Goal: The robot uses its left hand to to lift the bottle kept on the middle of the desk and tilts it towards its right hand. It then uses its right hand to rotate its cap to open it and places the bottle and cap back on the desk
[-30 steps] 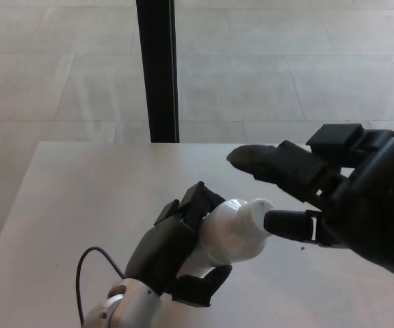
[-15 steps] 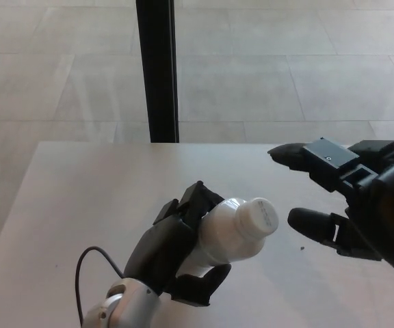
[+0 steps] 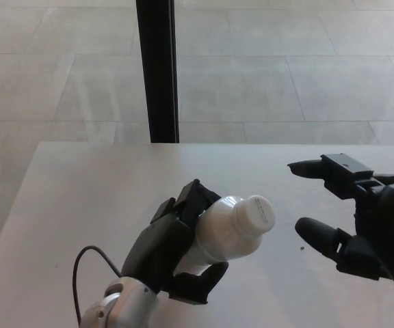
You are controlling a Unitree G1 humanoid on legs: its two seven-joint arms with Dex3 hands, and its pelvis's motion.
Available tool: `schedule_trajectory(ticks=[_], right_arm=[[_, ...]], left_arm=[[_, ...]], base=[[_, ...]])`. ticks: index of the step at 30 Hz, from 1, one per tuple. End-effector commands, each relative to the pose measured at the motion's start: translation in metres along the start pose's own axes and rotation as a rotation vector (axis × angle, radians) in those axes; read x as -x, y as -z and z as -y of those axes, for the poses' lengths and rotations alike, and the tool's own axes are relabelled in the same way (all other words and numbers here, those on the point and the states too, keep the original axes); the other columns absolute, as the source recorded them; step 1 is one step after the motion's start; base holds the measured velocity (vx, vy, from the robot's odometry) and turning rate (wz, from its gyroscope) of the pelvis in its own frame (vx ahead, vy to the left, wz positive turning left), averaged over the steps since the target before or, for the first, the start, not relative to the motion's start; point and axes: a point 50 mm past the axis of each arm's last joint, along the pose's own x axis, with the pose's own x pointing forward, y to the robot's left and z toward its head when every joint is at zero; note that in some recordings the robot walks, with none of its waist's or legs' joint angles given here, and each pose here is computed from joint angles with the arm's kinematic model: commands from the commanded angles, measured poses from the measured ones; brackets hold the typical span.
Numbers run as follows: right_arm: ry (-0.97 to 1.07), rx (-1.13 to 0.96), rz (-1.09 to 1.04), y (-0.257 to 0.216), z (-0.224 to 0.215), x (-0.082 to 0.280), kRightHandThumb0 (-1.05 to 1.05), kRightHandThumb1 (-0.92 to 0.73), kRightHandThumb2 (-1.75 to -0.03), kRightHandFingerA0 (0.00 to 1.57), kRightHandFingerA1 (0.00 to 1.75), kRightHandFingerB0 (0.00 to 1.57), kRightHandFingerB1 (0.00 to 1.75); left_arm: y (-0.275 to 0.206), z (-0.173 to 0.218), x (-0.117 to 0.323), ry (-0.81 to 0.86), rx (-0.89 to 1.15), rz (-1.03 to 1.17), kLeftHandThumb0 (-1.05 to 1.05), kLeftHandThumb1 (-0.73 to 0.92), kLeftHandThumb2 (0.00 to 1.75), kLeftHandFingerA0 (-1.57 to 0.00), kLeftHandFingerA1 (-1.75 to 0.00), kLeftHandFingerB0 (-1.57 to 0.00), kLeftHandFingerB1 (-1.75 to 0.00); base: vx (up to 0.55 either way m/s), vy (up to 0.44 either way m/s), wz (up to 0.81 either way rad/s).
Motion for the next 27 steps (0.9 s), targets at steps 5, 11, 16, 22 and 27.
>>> schedule_trajectory(ticks=[5,11,16,22,27], right_arm=[[-0.142,-0.177,-0.325,0.017,-0.013,0.010,-0.83,-0.61,-0.98,1.09,1.40,0.45,0.62],[-0.125,-0.191,-0.301,0.010,-0.013,0.002,-0.81,-0.75,-0.66,0.99,1.55,0.48,0.55],[-0.129,-0.186,-0.270,0.004,-0.013,-0.002,-0.83,-0.76,-0.67,0.99,1.58,0.45,0.56],[-0.137,-0.188,-0.266,-0.001,-0.015,-0.006,-0.85,-0.61,-0.97,1.09,1.43,0.40,0.61],[-0.144,-0.188,-0.270,-0.003,-0.016,-0.007,-0.86,-0.60,-0.96,1.08,1.44,0.41,0.62]], left_arm=[[0.000,-0.009,-0.002,-0.048,-0.010,-0.009,0.08,0.50,1.37,-0.95,-1.75,-0.82,-1.68],[0.000,-0.009,-0.004,-0.049,-0.013,-0.009,0.09,0.53,1.34,-0.94,-1.75,-0.81,-1.67],[0.000,-0.011,-0.004,-0.053,-0.023,-0.011,0.08,0.53,1.32,-0.93,-1.75,-0.80,-1.67],[0.000,-0.010,-0.005,-0.052,-0.011,-0.001,0.08,0.53,1.33,-0.92,-1.75,-0.80,-1.67],[0.000,-0.009,-0.005,-0.059,-0.032,0.010,0.08,0.53,1.32,-0.91,-1.75,-0.80,-1.66]], base=[[0.00,0.000,0.00],[0.00,0.000,0.00],[0.00,0.000,0.00],[0.00,0.000,0.00],[0.00,0.000,0.00]])
